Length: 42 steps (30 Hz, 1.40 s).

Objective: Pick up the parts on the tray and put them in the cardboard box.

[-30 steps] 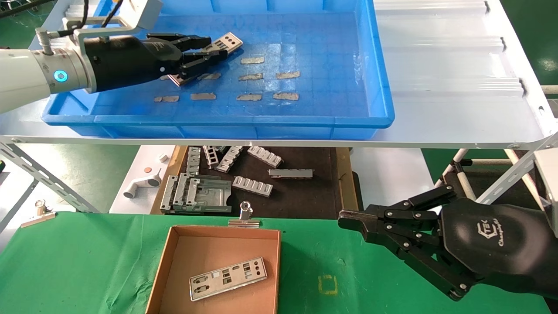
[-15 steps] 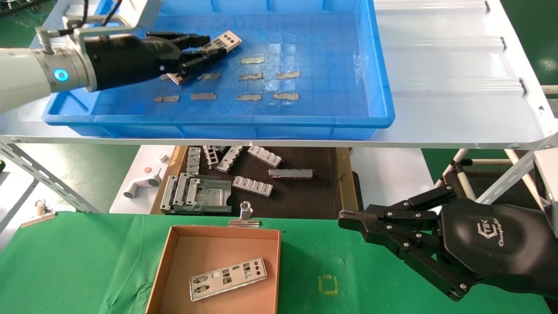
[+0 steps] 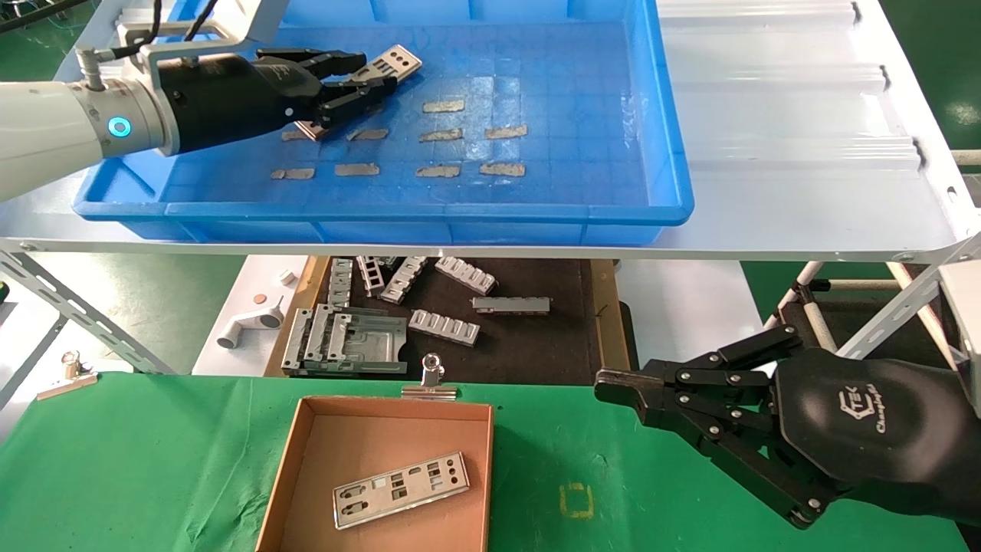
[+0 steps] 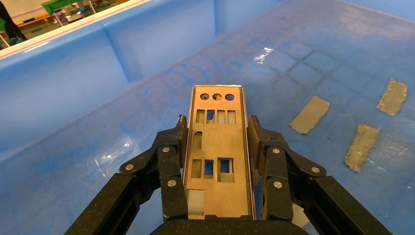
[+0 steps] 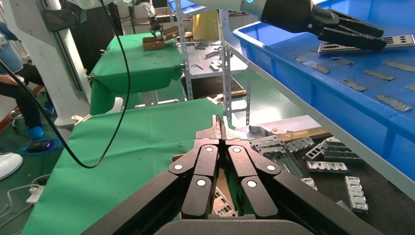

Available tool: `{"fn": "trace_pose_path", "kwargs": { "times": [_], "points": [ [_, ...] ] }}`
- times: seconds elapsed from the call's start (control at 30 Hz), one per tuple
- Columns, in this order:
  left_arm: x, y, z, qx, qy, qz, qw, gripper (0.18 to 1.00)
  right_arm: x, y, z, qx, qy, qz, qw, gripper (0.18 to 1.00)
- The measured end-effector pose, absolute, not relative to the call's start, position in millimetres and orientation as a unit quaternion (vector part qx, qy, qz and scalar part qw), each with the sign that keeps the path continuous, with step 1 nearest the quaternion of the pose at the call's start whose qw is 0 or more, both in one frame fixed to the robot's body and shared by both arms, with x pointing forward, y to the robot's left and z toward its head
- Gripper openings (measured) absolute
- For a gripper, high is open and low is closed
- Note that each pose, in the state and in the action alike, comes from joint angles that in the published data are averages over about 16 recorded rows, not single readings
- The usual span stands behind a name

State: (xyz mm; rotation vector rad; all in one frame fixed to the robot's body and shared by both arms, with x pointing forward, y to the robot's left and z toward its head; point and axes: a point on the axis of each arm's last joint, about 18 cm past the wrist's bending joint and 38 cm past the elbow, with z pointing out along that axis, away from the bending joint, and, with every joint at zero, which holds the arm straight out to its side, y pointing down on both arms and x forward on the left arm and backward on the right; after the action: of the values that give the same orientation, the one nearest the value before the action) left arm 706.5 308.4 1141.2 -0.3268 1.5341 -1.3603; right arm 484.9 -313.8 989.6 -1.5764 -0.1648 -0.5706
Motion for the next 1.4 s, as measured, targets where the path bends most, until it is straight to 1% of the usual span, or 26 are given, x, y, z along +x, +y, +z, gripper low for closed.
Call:
{"fn": "trace_pose_path", "kwargs": {
  "times": [0.23, 0.57, 0.77, 0.83, 1.03, 1.23, 1.4],
  "points": [
    [705.6, 309.2, 1140.9, -0.135, 0.636, -0.567, 0.506, 0.521, 484.9, -313.8, 989.6, -0.698, -0.073, -0.253, 0.666, 0.191],
    [704.4, 311.6, 1140.4, -0.137, 0.635, -0.569, 0.504, 0.661, 484.9, -313.8, 989.6, -0.698, -0.073, -0.253, 0.666, 0.191],
    [703.9, 312.6, 1139.9, -0.138, 0.635, -0.571, 0.502, 0.711, 484.9, -313.8, 989.6, -0.698, -0.073, -0.253, 0.666, 0.191],
    [703.9, 312.7, 1139.5, -0.138, 0.635, -0.571, 0.501, 0.713, 484.9, -313.8, 989.6, -0.698, -0.073, -0.253, 0.666, 0.191],
    [704.1, 312.7, 1138.0, -0.139, 0.636, -0.571, 0.500, 0.683, 484.9, -313.8, 989.6, -0.698, -0.073, -0.253, 0.666, 0.191],
    [704.4, 312.4, 1137.0, -0.139, 0.637, -0.571, 0.499, 0.607, 484.9, -313.8, 989.6, -0.698, -0.073, -0.253, 0.666, 0.191],
    [704.3, 312.0, 1137.1, -0.139, 0.637, -0.572, 0.499, 0.525, 484.9, -313.8, 989.6, -0.698, -0.073, -0.253, 0.666, 0.191]
  ]
}}
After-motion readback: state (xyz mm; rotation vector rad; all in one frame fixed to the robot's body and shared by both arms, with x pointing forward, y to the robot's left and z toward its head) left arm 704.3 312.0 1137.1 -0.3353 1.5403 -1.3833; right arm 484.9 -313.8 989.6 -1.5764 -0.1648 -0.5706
